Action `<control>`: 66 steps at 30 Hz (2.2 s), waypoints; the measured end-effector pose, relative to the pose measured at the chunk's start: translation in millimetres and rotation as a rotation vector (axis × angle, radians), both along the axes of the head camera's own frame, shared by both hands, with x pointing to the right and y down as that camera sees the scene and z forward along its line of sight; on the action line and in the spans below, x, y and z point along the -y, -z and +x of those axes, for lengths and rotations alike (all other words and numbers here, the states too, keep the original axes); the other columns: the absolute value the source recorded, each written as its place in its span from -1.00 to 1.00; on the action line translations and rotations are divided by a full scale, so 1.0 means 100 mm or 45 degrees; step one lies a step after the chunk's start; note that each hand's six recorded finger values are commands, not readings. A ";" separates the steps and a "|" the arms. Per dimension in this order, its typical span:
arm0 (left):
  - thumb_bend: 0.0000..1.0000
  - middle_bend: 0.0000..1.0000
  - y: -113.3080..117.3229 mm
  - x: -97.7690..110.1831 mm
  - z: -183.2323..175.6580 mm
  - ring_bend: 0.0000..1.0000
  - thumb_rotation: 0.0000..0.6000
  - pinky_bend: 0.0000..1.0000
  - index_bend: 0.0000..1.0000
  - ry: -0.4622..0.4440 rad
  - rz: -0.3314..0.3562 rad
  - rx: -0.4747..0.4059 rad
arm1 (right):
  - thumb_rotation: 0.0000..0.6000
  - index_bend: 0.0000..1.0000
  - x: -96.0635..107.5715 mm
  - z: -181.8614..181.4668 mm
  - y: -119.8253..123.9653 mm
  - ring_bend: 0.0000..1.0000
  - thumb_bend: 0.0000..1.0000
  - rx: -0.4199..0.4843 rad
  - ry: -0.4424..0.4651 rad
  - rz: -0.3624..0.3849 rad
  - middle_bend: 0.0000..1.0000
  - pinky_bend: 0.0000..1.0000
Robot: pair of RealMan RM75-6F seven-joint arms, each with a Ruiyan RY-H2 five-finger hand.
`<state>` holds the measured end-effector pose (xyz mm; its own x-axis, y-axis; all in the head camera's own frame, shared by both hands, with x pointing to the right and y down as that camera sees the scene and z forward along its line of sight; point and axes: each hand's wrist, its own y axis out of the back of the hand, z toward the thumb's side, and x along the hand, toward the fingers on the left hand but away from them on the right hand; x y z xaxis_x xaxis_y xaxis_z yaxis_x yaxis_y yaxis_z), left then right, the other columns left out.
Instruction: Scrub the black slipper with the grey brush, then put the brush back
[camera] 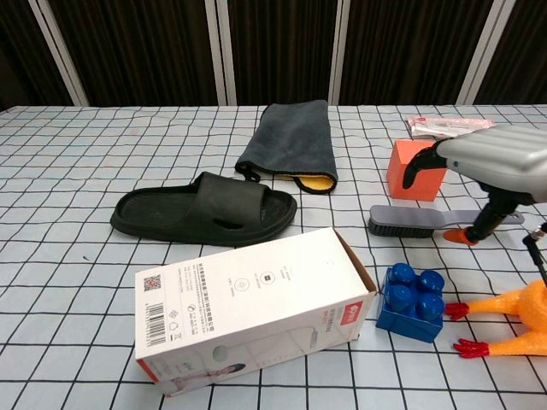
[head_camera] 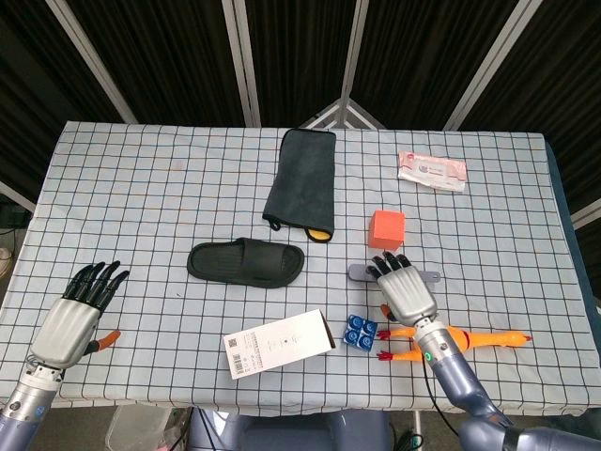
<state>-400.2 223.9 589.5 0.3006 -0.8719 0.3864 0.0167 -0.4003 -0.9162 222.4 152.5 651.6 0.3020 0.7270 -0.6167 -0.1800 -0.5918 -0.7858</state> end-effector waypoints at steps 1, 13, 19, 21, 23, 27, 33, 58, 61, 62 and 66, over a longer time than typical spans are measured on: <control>-0.87 -1.00 -0.01 0.00 -0.01 -1.00 1.00 -0.84 -1.00 0.004 -0.001 0.005 | 1.00 -0.44 0.03 -0.01 -0.04 -0.73 -0.35 -0.010 0.002 -0.005 -0.60 -0.59; -0.87 -1.00 -0.13 0.07 -0.04 -1.00 1.00 -0.84 -1.00 0.042 -0.022 0.063 | 1.00 -0.41 0.25 0.02 -0.38 -0.73 -0.35 -0.097 0.002 -0.058 -0.60 -0.59; -0.86 -1.00 -0.16 0.08 -0.05 -1.00 1.00 -0.84 -1.00 0.045 -0.035 0.071 | 1.00 -0.36 0.25 0.04 -0.46 -0.73 -0.35 -0.105 -0.003 -0.074 -0.60 -0.59; -0.86 -1.00 -0.18 0.09 -0.04 -1.00 1.00 -0.84 -1.00 0.043 -0.042 0.071 | 1.00 -0.36 0.24 0.05 -0.48 -0.72 -0.35 -0.106 -0.003 -0.076 -0.60 -0.59; -0.87 -1.00 -0.18 0.09 -0.04 -1.00 1.00 -0.84 -1.00 0.042 -0.046 0.069 | 1.00 -0.36 0.24 0.05 -0.49 -0.72 -0.35 -0.109 -0.003 -0.076 -0.60 -0.58; -0.86 -1.00 -0.18 0.09 -0.05 -1.00 1.00 -0.84 -1.00 0.044 -0.050 0.068 | 1.00 -0.36 0.25 0.06 -0.51 -0.72 -0.35 -0.114 -0.010 -0.073 -0.60 -0.58; -0.86 -1.00 -0.20 0.11 -0.07 -1.00 1.00 -0.84 -1.00 0.048 -0.059 0.071 | 1.00 -0.27 0.25 0.07 -0.56 -0.71 -0.35 -0.119 -0.015 -0.076 -0.60 -0.57; -0.86 -1.00 -0.21 0.12 -0.08 -1.00 1.00 -0.84 -1.00 0.050 -0.067 0.073 | 1.00 -0.08 0.26 0.07 -0.61 -0.64 -0.35 -0.115 -0.022 -0.064 -0.53 -0.54; -0.86 -1.00 -0.21 0.11 -0.08 -1.00 1.00 -0.84 -1.00 0.050 -0.067 0.075 | 1.00 -0.08 0.25 0.06 -0.63 -0.64 -0.35 -0.114 -0.021 -0.070 -0.53 -0.54; -0.86 -1.00 -0.21 0.11 -0.08 -1.00 1.00 -0.84 -1.00 0.050 -0.066 0.075 | 1.00 -0.08 0.25 0.06 -0.63 -0.63 -0.35 -0.115 -0.020 -0.071 -0.53 -0.54; -0.86 -1.00 -0.21 0.11 -0.08 -1.00 1.00 -0.84 -1.00 0.050 -0.066 0.075 | 1.00 -0.05 0.24 0.06 -0.64 -0.60 -0.35 -0.113 -0.017 -0.075 -0.50 -0.51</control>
<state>-408.1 212.6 610.4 0.2420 -0.8611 0.4472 0.0535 -0.4483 -0.8923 228.3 128.5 715.2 0.2347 0.6922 -0.6825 -0.2392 -0.6394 -0.7307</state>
